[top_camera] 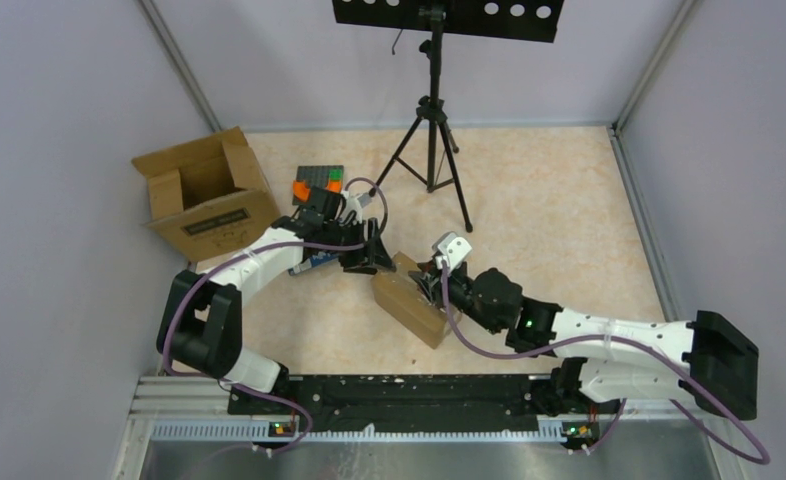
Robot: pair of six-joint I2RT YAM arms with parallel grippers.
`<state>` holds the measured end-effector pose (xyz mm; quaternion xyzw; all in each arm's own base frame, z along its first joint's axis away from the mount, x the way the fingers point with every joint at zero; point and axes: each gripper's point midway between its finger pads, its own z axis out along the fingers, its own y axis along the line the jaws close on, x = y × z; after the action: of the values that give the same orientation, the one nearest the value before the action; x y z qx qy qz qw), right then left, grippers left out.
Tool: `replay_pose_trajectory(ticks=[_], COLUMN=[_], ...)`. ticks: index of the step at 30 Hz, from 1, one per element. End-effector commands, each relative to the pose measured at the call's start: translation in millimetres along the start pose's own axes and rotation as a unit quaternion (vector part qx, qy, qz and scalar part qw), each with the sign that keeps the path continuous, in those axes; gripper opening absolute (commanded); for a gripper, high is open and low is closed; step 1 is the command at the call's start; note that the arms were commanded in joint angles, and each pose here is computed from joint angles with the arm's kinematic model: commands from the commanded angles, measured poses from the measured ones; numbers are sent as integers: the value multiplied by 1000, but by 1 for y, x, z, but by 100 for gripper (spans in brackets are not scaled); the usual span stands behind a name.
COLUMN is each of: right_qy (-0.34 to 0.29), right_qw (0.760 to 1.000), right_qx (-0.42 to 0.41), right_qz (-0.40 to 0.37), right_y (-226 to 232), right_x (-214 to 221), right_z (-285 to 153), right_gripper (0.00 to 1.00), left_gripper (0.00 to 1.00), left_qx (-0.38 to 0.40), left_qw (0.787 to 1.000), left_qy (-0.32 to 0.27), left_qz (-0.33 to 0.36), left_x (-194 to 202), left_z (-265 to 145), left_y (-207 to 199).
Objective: Unpack the express box
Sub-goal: Cut the express box at the center of the board.
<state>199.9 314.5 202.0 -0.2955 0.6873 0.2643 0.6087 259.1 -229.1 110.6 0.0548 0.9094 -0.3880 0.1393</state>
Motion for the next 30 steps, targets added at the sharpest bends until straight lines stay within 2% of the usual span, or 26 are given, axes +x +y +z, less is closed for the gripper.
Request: replay_pose_trajectory(ticks=[1,19,24,30], right_qy=[29,-12,-53,-87], right_qw=[1000,999,997,995], right_qx=[-9,26,46,49], right_qz=[-2,22,21,19], right_y=[3,-13,-17,-18], right_x=[13,-2,-14,-30], right_z=[-11,-25,-11,11], right_gripper=[0,0,0,0], left_gripper=[62,62,62,65], left_qx=[-133,-168,-170,-166], left_qw=[991,982,981,978], left_qy=[-26,-73,-92,-123], left_qz=[-16,-35,-25,15], left_x=[-3,-25,-46,-81], left_z=[3,-15,-25,-49], left_y=[69,80,74,48])
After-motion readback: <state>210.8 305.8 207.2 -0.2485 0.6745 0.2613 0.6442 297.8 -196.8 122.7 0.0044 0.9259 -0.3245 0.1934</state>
